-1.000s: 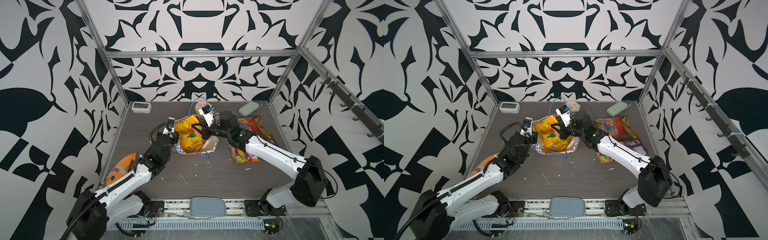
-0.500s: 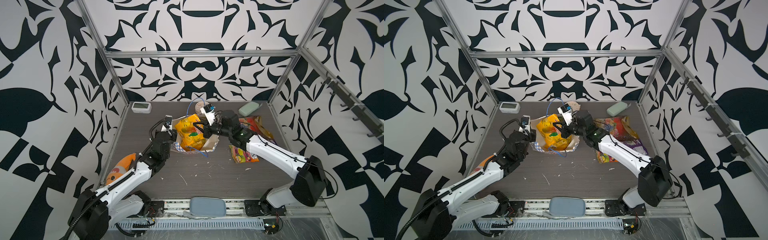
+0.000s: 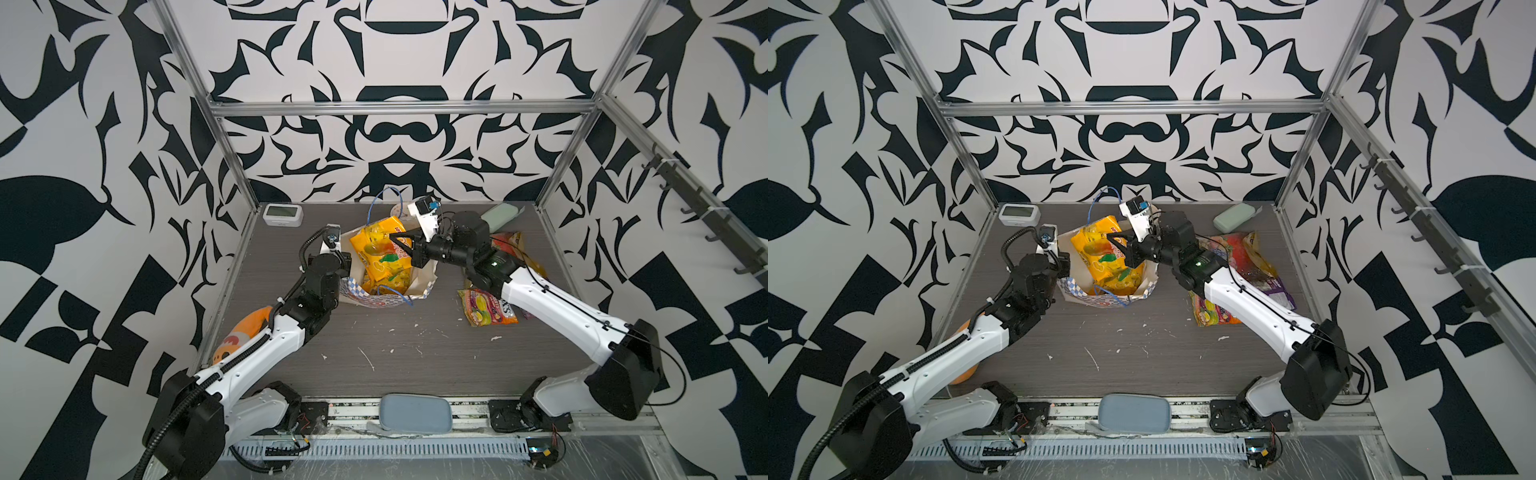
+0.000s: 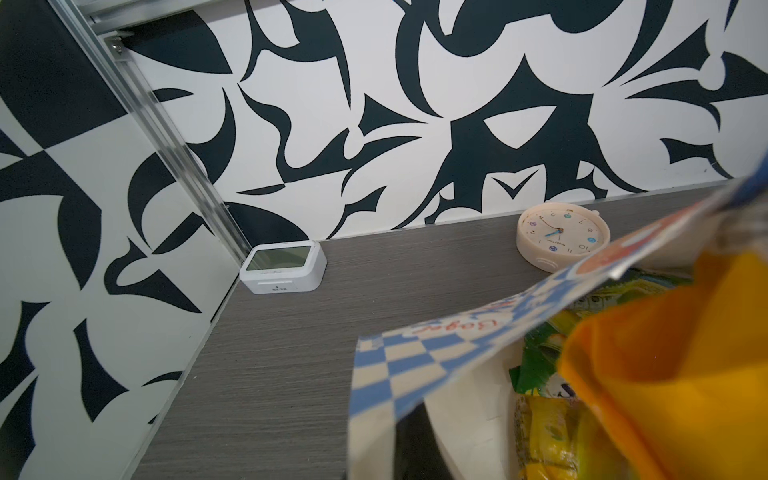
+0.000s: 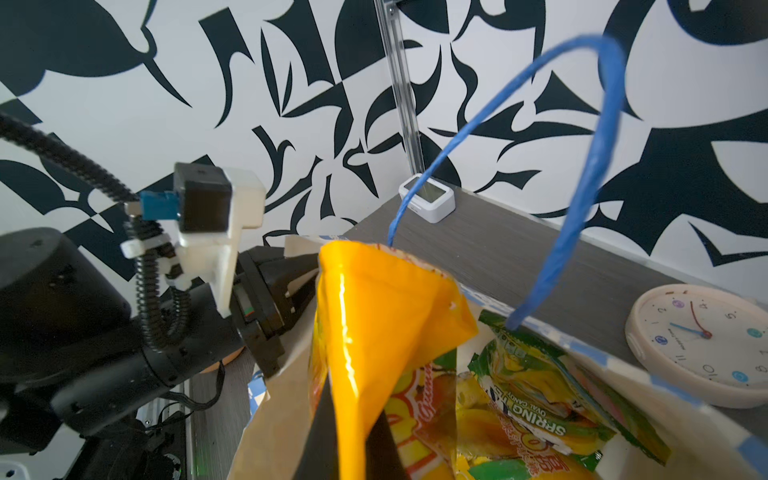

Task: Take the snacks out of the paper bag
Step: 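Carry the yellow packet away from the bag toward the other packets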

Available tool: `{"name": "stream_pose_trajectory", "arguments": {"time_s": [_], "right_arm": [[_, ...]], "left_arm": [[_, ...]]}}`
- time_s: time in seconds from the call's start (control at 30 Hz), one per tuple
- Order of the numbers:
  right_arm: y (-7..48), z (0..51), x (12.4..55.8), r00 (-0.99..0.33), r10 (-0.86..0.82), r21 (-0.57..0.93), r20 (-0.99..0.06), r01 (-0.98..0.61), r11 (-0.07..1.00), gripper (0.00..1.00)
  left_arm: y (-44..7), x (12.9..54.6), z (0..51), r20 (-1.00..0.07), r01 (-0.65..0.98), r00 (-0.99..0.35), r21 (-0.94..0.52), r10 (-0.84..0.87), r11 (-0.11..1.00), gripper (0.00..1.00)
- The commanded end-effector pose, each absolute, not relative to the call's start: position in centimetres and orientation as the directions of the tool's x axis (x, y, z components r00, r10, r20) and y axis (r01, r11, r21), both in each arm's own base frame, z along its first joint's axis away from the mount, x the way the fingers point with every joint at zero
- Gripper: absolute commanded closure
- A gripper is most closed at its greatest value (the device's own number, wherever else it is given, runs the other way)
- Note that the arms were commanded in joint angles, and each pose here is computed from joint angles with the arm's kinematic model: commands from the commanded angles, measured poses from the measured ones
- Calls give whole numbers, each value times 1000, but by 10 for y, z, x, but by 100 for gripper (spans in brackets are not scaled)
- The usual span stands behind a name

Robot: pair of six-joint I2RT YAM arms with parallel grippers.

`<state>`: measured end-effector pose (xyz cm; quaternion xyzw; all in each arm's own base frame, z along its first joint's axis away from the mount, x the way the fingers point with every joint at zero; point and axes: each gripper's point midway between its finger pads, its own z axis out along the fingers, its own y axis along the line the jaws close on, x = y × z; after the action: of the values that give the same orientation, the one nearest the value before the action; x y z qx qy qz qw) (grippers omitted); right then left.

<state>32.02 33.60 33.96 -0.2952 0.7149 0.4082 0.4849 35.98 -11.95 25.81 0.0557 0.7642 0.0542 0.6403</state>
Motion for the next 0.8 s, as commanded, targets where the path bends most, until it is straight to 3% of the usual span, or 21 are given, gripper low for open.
{"name": "stream_pose_trajectory", "arguments": {"time_s": [0.0, 0.77], "right_arm": [[325, 435, 306, -145, 122, 184, -982, -876, 445, 100], [239, 496, 288, -2, 279, 193, -960, -726, 660, 100]], "left_arm": [[-110, 367, 274, -980, -37, -156, 129, 122, 991, 100], [-70, 369, 268, -975, -149, -201, 124, 93, 981, 100]]}}
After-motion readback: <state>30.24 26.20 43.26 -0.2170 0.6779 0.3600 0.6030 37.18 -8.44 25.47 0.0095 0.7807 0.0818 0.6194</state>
